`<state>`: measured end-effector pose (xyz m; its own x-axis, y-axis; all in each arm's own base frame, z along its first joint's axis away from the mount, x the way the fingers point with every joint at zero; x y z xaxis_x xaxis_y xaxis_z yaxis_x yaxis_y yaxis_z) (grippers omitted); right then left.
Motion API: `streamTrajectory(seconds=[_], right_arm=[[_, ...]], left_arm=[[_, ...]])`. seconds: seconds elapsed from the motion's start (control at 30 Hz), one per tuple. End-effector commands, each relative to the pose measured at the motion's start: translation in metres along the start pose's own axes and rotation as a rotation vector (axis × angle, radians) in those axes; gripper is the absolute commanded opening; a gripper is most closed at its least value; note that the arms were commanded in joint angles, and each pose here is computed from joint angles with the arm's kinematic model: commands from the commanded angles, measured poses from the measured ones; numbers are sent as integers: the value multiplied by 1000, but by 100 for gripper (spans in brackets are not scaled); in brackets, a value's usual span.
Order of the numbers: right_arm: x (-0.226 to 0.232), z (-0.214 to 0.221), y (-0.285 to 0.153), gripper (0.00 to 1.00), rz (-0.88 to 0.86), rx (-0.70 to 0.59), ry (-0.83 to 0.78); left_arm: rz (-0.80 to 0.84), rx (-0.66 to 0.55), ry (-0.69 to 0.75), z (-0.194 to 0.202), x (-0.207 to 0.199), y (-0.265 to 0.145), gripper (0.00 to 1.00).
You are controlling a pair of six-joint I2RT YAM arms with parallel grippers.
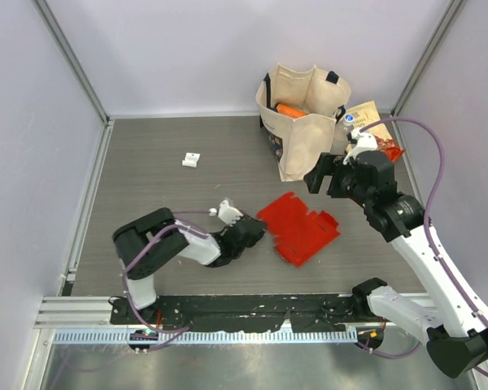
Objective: Fold the paper box
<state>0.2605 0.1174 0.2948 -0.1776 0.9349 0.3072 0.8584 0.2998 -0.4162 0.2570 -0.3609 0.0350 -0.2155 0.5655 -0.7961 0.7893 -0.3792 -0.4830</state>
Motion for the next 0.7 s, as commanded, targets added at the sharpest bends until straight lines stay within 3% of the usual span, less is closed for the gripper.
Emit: streamTrajectory(seconds=[0.0,0.07,0.1,0.13,0.27,0.57,0.67], right_arm=[[10,43,22,95,-86,110,94],[8,66,31,96,-88,168,161],[4,87,40,95,-85,210,187],[6,98,44,96,-97,231,239],[19,153,62,93,-212,361,422],[23,217,72,88,-376,367,653],[32,225,77,79,-411,380,729]], left_arm=[[-67,-110,60,-54,36,-34,0],[-109,-155,60,-72,62,-53,0],[-66,-180,17,-84,51,-67,0],[-113,-183,8,-86,71,-77,0],[-125,-228,-132,-104,84,-104,0],[-72,-319,-254,-132,81,-132,0],[-64,-313,-288,-131,83,-132,0]])
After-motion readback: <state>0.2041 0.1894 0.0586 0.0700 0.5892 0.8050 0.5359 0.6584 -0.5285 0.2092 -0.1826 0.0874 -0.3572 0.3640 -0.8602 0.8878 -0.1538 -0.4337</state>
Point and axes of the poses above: each gripper's point midway between its finger pads, its own y axis out along the fingers, its own x axis along the line the jaws close on, z = x × y, the point moved 2 cm from there along -y, back along the fingers
